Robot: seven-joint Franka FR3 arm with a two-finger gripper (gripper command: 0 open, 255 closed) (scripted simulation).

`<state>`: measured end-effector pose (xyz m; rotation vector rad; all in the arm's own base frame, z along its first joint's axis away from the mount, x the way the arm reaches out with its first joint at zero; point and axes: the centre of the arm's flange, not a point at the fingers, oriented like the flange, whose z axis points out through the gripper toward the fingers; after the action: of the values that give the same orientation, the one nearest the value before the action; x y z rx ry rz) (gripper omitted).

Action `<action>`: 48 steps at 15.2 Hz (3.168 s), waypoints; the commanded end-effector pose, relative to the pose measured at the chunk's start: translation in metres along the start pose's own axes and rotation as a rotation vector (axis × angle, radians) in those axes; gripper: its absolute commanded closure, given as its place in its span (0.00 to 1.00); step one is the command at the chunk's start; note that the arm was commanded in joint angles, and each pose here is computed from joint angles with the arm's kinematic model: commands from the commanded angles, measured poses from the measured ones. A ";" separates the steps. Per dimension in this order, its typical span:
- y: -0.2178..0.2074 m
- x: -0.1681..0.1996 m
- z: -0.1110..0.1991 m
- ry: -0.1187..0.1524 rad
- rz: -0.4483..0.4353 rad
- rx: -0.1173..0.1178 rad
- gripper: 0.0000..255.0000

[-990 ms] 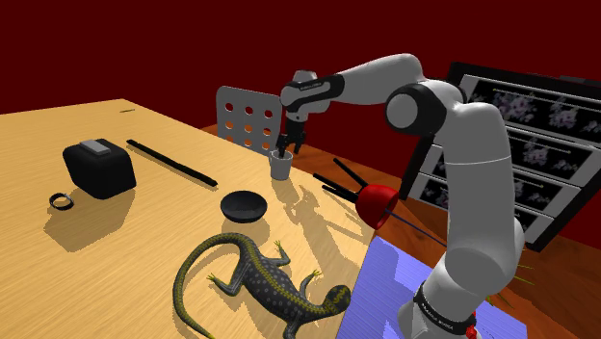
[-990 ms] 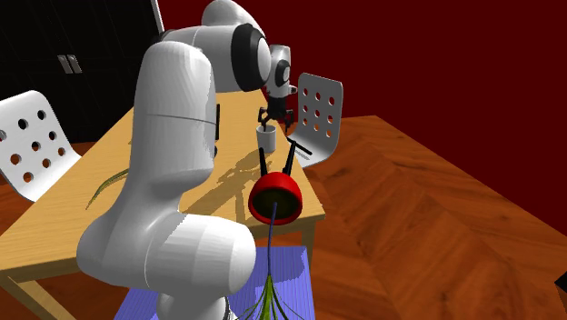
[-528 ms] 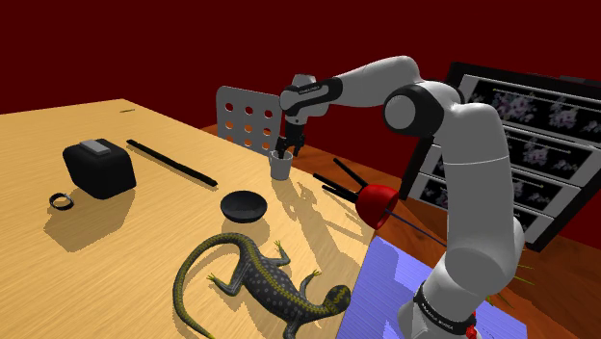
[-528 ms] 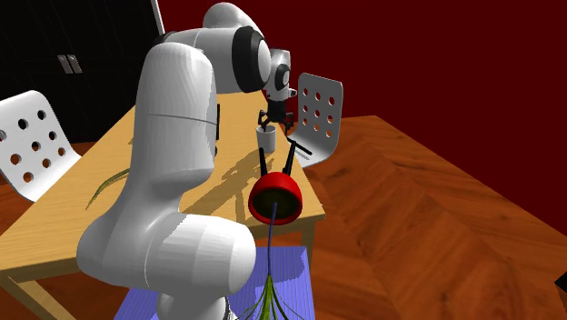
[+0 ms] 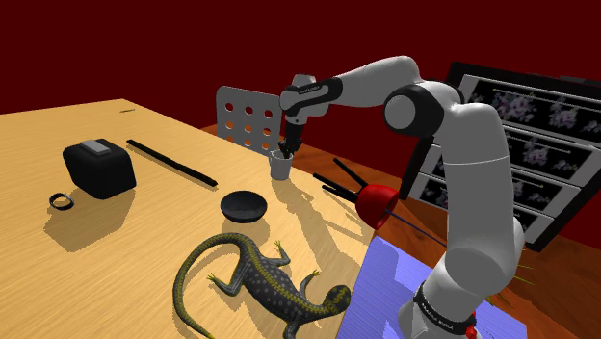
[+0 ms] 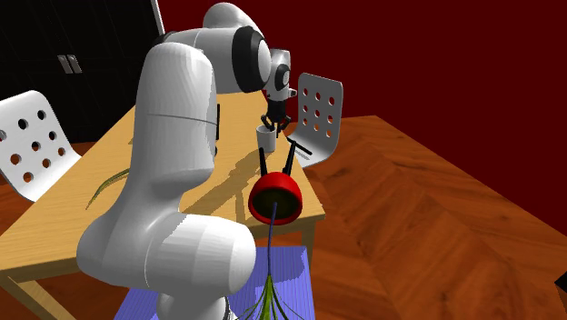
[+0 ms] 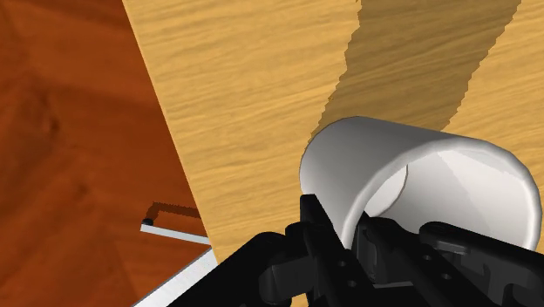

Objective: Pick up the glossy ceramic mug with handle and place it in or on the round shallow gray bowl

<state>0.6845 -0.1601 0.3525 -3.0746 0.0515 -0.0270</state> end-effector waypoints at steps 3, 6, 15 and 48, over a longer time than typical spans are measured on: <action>0.000 0.000 0.000 0.000 0.000 0.000 1.00; 0.000 0.000 -0.005 0.000 0.000 0.000 1.00; -0.004 0.001 -0.053 0.000 0.000 0.000 1.00; -0.258 -0.081 -0.131 0.000 0.000 0.000 1.00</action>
<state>0.6124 0.0798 0.4957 -3.0748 0.0493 -0.0272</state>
